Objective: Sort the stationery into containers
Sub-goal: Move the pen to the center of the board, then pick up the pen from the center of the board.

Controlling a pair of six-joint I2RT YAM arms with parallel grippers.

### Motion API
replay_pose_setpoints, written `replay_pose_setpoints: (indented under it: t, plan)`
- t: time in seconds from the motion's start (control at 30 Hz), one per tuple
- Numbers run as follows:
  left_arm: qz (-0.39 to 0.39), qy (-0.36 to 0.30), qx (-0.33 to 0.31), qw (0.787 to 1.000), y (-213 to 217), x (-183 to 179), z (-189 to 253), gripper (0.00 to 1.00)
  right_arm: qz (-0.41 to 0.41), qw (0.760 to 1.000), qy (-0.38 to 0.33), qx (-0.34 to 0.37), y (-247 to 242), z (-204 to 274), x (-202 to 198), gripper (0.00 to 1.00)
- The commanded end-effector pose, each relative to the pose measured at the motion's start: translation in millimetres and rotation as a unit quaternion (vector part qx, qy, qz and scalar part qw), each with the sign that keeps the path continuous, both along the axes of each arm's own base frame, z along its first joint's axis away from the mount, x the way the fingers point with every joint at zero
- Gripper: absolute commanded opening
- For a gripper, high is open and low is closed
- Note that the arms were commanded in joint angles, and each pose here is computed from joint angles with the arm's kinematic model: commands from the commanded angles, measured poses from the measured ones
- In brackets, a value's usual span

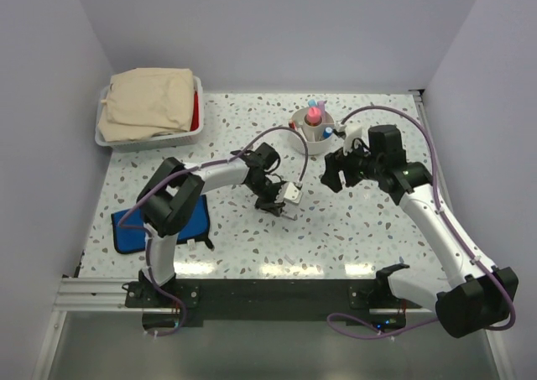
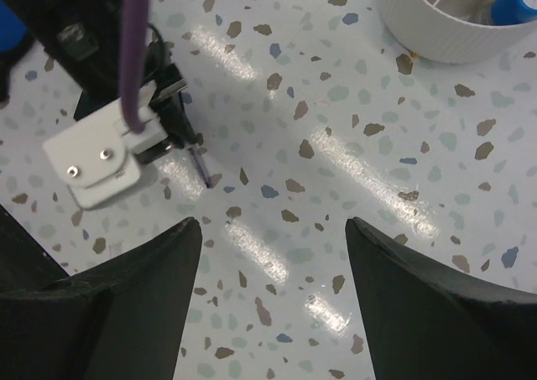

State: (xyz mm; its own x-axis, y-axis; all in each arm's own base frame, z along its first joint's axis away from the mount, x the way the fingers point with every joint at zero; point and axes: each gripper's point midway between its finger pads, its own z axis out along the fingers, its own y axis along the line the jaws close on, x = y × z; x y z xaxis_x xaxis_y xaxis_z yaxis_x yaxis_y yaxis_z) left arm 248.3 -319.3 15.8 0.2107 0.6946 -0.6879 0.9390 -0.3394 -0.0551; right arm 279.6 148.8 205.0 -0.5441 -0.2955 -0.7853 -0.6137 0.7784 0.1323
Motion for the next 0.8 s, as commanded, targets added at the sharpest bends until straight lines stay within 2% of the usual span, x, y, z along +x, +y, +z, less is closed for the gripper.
replay_pose_setpoints:
  t: [0.0, 0.07, 0.13, 0.33, 0.43, 0.47, 0.53, 0.63, 0.77]
  plan:
    - [0.06, 0.043, -0.001, 0.997, -16.7, 15.4, -9.2, 0.21, 0.122, 0.99, -0.03, -0.058, -4.2, -21.6, -26.2, 0.74]
    - [0.06, 0.054, 0.002, 0.997, -15.4, 11.0, -10.7, 0.35, 0.151, 0.984, -0.033, -0.089, -11.2, -37.1, -34.0, 0.74]
    - [0.058, 0.052, -0.006, 0.997, -13.5, 9.3, -3.2, 0.45, 0.162, 0.981, -0.025, -0.102, -14.2, -45.2, -37.3, 0.75]
    - [0.09, 0.033, -0.068, 0.993, 3.1, 22.0, 63.0, 0.54, 0.2, 0.974, -0.041, -0.098, -7.0, -41.7, -36.1, 0.75]
    - [0.152, 0.027, -0.073, 0.985, 22.4, 37.3, 80.6, 0.57, 0.216, 0.972, -0.066, -0.072, 9.4, -45.6, -25.9, 0.73]
    - [0.182, 0.018, -0.068, 0.981, 28.6, 47.2, 82.1, 0.57, 0.231, 0.969, -0.049, -0.076, 19.8, -58.2, -24.5, 0.72]
    - [0.238, 0.002, -0.067, 0.969, 43.2, 65.5, 84.2, 0.58, 0.235, 0.966, -0.046, -0.094, 29.9, -66.2, -10.7, 0.7]
    - [0.338, 0.033, -0.065, 0.938, 65.8, 85.1, 90.1, 0.6, 0.27, 0.956, -0.012, -0.114, 53.5, -88.9, -3.8, 0.65]
    - [0.479, 0.065, -0.045, 0.874, 99.5, 103.1, 86.3, 0.63, 0.3, 0.944, 0.004, -0.137, 86.2, -118.3, -3.8, 0.64]
